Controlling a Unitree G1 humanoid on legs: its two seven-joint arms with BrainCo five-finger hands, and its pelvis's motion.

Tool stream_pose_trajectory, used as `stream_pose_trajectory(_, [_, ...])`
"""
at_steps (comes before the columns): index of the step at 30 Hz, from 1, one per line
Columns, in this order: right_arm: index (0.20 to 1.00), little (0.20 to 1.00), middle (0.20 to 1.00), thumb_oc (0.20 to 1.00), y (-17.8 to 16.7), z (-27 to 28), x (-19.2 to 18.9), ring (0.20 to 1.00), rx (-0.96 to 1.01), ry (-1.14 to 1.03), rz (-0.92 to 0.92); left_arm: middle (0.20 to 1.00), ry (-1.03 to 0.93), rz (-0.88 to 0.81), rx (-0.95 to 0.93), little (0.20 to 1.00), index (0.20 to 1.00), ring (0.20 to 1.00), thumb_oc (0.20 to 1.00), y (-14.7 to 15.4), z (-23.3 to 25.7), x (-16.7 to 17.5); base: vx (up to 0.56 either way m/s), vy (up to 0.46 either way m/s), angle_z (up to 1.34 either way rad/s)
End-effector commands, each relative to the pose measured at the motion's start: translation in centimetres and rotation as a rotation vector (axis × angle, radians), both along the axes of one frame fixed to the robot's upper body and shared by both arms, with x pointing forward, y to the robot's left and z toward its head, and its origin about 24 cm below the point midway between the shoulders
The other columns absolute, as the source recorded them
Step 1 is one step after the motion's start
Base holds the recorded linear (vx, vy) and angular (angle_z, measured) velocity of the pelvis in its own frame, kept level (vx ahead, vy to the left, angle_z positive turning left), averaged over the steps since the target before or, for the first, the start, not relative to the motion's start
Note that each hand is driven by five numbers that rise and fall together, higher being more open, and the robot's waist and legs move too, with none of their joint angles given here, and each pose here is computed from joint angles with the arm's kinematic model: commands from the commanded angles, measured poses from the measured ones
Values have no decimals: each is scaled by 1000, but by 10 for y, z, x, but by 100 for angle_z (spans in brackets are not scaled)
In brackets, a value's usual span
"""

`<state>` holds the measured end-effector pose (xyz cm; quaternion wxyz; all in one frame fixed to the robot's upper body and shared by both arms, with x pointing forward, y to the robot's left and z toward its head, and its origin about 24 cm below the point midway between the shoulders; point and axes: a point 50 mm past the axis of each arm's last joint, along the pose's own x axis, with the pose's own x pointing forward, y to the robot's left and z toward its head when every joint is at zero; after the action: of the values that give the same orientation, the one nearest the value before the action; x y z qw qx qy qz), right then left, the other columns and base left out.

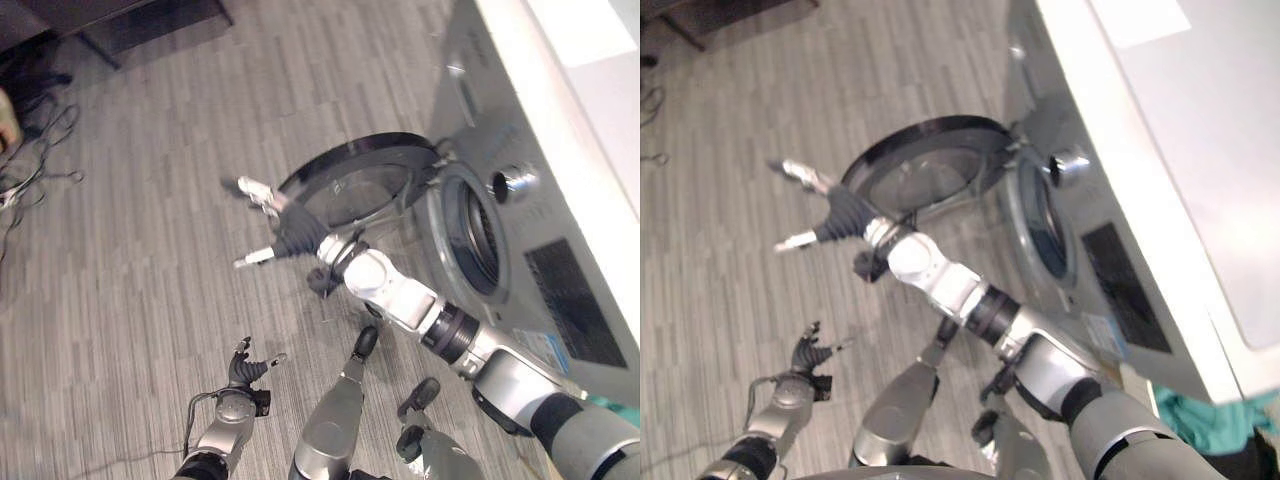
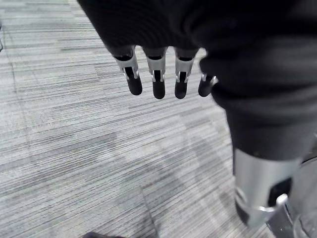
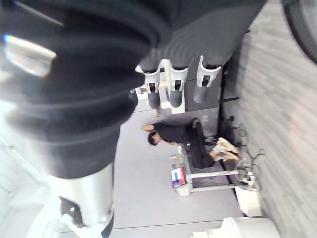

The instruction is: Grab the laundry basket,head to the washer,open it,put in the laundry and shut it.

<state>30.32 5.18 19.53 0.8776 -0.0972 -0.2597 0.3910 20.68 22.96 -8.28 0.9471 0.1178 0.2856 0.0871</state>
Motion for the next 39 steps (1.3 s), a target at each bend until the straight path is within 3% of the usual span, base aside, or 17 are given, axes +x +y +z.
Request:
stream_pose_trajectory(1, [1000,1000,1000,1000,-24,-43,10,1000,-35,118,-123,1000,-2,-11,79,1000,1000,1000,1000,22,5,-2,-1,48,6])
stream_pose_trajectory(4, [1000,1000,1000,1000,-46,-56,13,1000,-65,136,-187,1000,-13,-46,104,1000,1000,1000,1000,19,9,2,-1,32,-16])
stream_pose_trajectory(10, [1000,1000,1000,1000,-111,-125,-7,1000,-178,270,-360,1000,-179,-122,163,1000,1000,1000,1000,-4,43,50,-12,67,-54])
stream_pose_trajectory(17, [1000,1000,1000,1000,-171,-194,-36,1000,-252,528,-565,1000,-245,-98,264,1000,1000,1000,1000,1,68,82,4,72,-61])
stream_pose_trajectory(21, [1000,1000,1000,1000,-189,-210,-46,1000,-244,604,-636,1000,-243,-59,338,1000,1000,1000,1000,17,79,94,5,66,-31])
stream_pose_trajectory(22, [1000,1000,1000,1000,-198,-213,-51,1000,-238,619,-660,1000,-205,47,428,1000,1000,1000,1000,55,92,101,3,45,-51])
stream_pose_trajectory(23, [1000,1000,1000,1000,-198,-213,-51,1000,-238,619,-660,1000,-205,47,428,1000,1000,1000,1000,55,92,101,5,55,-57])
stream_pose_trajectory(28, [1000,1000,1000,1000,-209,-195,-51,1000,-184,553,-648,1000,-163,249,534,1000,1000,1000,1000,122,126,97,2,18,-30])
stream_pose_trajectory(39, [1000,1000,1000,1000,-209,-187,-58,1000,-84,550,-636,1000,-190,350,588,1000,1000,1000,1000,154,143,81,26,19,0])
